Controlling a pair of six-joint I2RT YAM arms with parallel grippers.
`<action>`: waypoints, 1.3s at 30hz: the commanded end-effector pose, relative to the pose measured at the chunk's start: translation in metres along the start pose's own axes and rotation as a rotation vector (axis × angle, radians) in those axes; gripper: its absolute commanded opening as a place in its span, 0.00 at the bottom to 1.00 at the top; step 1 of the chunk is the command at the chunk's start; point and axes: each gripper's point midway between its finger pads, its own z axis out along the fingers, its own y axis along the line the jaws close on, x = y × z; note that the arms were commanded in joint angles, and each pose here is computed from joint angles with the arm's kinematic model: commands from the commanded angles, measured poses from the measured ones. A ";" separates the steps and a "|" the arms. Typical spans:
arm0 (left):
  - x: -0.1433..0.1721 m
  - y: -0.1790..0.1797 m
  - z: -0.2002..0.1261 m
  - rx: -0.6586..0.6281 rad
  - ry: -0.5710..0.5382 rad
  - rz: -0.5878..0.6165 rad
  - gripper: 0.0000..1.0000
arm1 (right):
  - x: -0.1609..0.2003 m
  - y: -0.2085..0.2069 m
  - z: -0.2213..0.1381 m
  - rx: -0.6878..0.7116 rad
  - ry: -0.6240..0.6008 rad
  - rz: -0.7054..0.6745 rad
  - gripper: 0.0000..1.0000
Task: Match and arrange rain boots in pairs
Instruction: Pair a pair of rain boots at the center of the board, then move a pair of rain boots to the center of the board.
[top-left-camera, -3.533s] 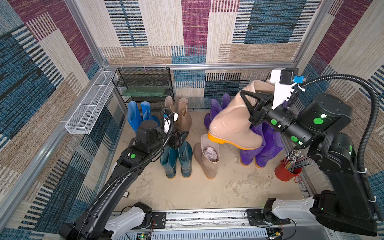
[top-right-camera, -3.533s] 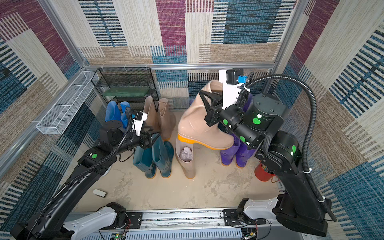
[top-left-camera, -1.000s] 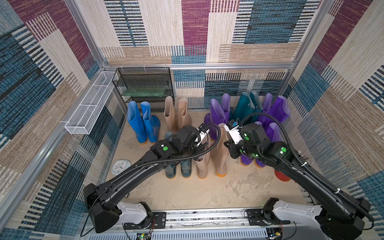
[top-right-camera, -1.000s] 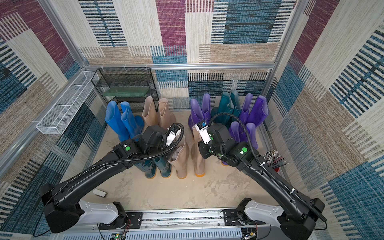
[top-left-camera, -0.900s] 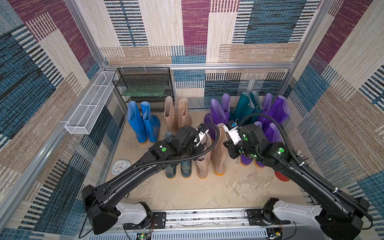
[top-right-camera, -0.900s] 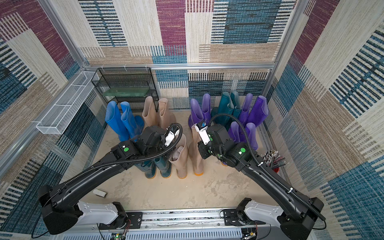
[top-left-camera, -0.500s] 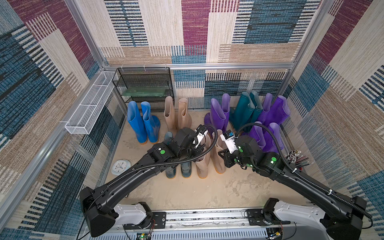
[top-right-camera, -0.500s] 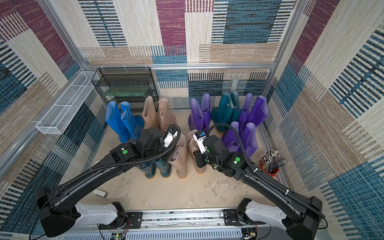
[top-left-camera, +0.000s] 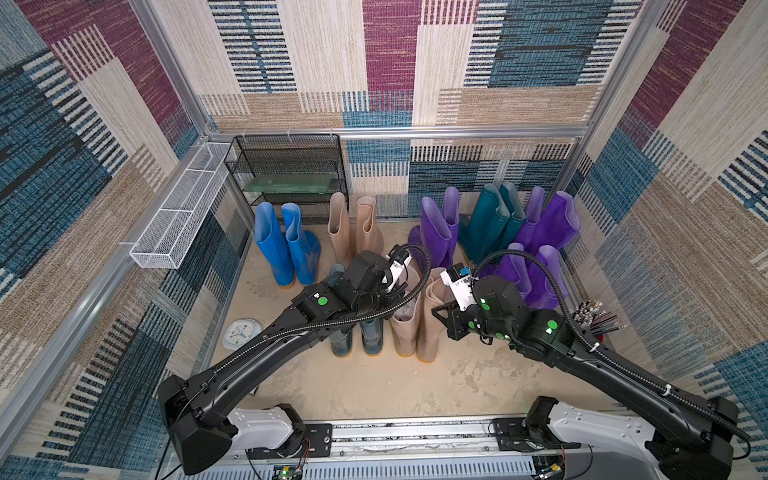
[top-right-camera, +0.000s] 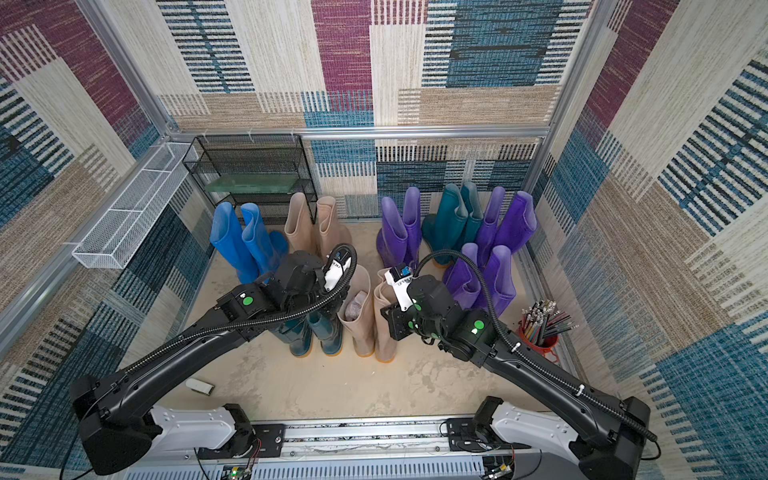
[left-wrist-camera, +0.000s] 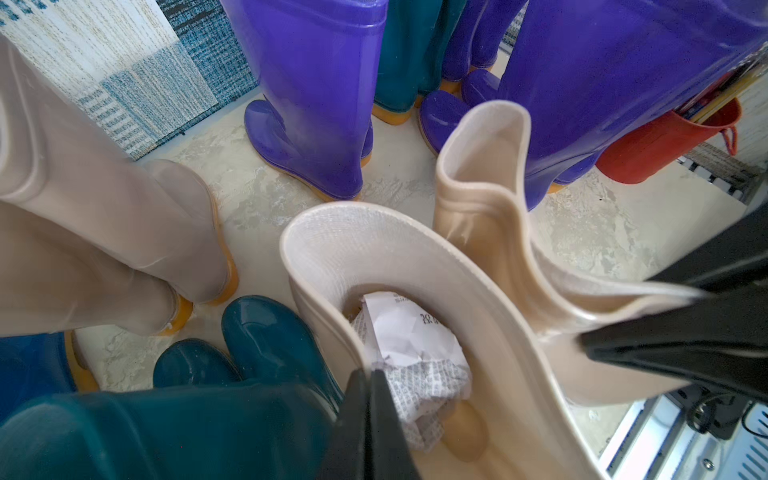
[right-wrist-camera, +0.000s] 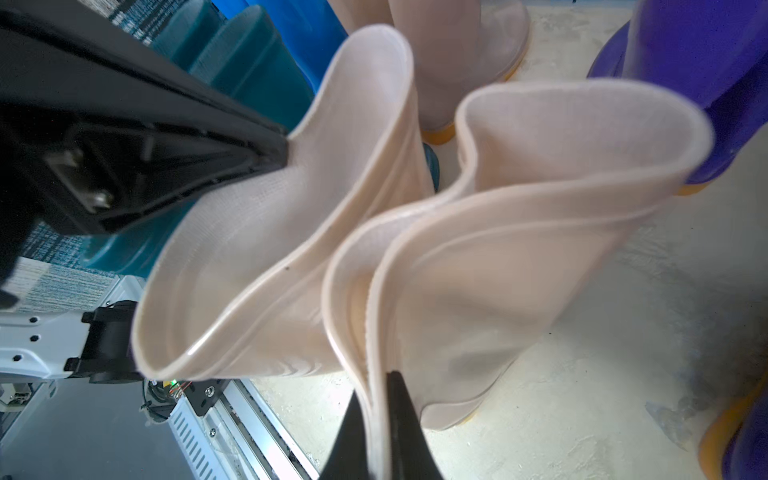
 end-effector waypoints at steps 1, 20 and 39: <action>-0.003 -0.002 -0.003 0.017 -0.024 0.004 0.00 | -0.005 -0.012 0.005 0.057 -0.028 0.004 0.04; -0.051 0.013 -0.080 -0.029 -0.226 -0.002 0.62 | -0.105 -0.124 -0.139 0.710 -0.324 0.130 0.83; -0.031 0.027 -0.087 -0.075 -0.299 -0.026 0.63 | -0.056 -0.244 -0.124 0.843 -0.180 0.351 0.81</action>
